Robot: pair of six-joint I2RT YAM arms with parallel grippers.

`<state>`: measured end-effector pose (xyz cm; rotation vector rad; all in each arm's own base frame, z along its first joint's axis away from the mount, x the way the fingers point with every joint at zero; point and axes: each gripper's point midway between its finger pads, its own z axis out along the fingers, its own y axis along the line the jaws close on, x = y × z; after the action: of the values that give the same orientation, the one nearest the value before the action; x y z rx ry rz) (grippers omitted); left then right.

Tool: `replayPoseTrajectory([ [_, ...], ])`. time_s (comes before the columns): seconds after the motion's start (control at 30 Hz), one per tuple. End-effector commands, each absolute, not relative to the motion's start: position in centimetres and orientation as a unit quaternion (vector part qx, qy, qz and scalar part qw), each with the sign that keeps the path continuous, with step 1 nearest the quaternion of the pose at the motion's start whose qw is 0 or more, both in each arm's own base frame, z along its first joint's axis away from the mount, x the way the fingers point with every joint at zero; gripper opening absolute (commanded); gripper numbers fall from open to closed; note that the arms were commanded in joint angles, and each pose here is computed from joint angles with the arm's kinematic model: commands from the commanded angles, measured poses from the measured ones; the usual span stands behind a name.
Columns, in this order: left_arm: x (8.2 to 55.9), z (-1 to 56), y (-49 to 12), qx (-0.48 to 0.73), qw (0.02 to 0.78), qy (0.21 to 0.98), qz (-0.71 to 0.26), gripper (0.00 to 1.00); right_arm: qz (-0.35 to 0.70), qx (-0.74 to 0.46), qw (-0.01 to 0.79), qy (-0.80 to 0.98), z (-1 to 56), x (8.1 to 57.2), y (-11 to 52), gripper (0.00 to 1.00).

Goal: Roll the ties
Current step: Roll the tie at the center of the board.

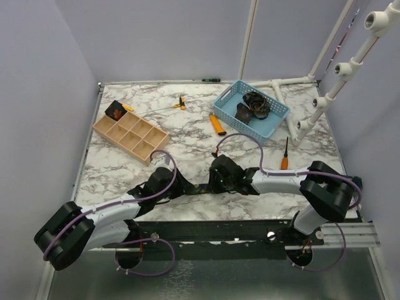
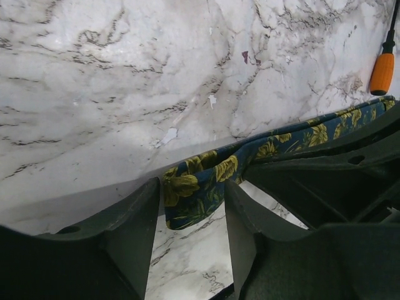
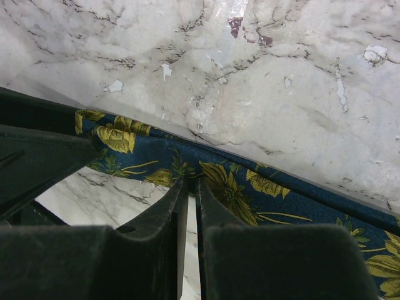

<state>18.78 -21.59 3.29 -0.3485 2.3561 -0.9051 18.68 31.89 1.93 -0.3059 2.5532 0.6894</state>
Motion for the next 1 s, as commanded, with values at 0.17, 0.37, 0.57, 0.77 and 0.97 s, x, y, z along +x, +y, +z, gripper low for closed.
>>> replayPoseTrajectory([
  [0.17,17.2,2.2,-22.3,-0.112,0.256,0.889,-0.363,0.55,0.177,-0.109,0.195,0.958,-2.2,16.9,28.0,0.13],
  [0.37,17.0,2.7,-22.0,-0.11,0.267,0.882,-0.373,0.5,0.178,-0.108,0.197,0.958,-2.1,16.9,28.0,0.13],
  [0.57,16.9,2.7,-21.1,-0.115,0.279,0.882,-0.361,0.33,0.182,-0.106,0.197,0.958,-2.0,16.9,28.1,0.13],
  [0.77,17.0,2.3,-20.7,-0.115,0.284,0.885,-0.35,0.26,0.187,-0.106,0.196,0.957,-1.9,16.9,28.3,0.13],
  [0.97,17.3,2.4,-20.9,-0.109,0.287,0.885,-0.35,0.59,0.193,-0.106,0.195,0.956,-1.7,16.8,28.5,0.13],
])
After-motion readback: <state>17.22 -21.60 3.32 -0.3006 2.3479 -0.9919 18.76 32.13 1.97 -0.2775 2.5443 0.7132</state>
